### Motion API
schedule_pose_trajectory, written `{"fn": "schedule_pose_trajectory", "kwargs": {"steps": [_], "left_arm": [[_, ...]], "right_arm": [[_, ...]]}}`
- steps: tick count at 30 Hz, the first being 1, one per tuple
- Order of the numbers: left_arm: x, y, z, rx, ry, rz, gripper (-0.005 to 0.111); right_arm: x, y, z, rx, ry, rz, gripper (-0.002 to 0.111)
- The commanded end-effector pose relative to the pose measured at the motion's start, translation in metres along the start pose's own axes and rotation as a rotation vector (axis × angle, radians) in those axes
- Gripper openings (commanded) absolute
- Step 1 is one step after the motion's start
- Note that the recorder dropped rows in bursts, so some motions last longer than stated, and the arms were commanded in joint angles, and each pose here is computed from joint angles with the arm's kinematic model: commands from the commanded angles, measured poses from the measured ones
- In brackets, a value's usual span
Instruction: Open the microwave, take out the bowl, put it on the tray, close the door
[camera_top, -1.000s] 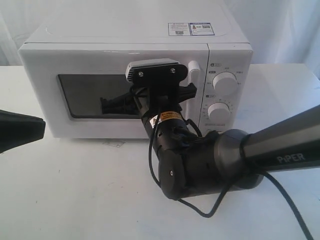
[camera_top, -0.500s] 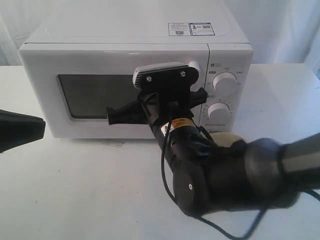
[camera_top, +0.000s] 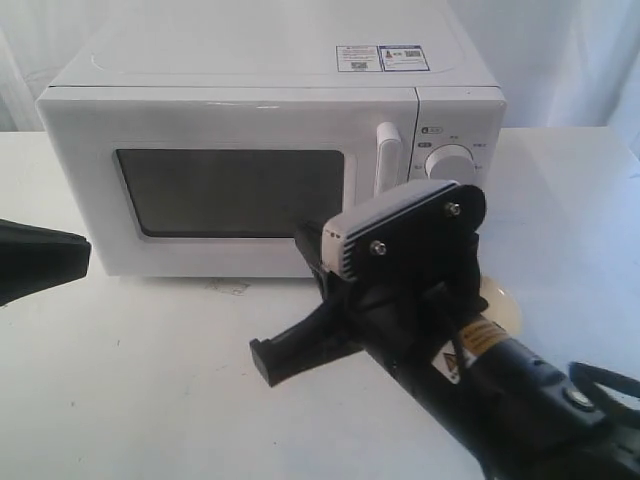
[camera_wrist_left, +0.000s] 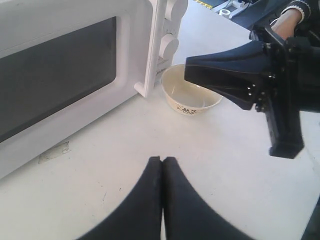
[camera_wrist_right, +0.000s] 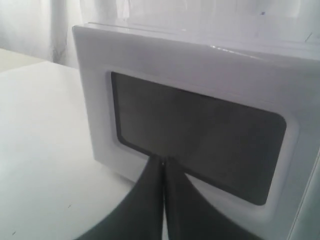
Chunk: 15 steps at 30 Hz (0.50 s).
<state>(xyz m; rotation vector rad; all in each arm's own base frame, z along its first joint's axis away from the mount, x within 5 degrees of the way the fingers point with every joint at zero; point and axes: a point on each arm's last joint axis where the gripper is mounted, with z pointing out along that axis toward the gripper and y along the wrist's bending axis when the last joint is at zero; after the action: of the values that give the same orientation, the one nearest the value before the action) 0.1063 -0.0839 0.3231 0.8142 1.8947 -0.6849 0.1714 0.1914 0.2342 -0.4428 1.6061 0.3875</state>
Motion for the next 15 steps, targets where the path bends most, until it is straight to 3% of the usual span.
{"fn": "schedule_pose_trajectory", "kwargs": {"steps": [1, 15], "left_arm": [[0.0008, -0.0026, -0.0005, 0.019, -0.009, -0.019, 0.000], [0.0008, -0.0026, -0.0005, 0.019, -0.009, -0.019, 0.000]], "right_arm": [[0.0016, -0.0039, -0.0182, -0.048, 0.062, 0.014, 0.000], [0.0015, -0.0044, -0.0228, -0.067, 0.081, 0.023, 0.000]]}}
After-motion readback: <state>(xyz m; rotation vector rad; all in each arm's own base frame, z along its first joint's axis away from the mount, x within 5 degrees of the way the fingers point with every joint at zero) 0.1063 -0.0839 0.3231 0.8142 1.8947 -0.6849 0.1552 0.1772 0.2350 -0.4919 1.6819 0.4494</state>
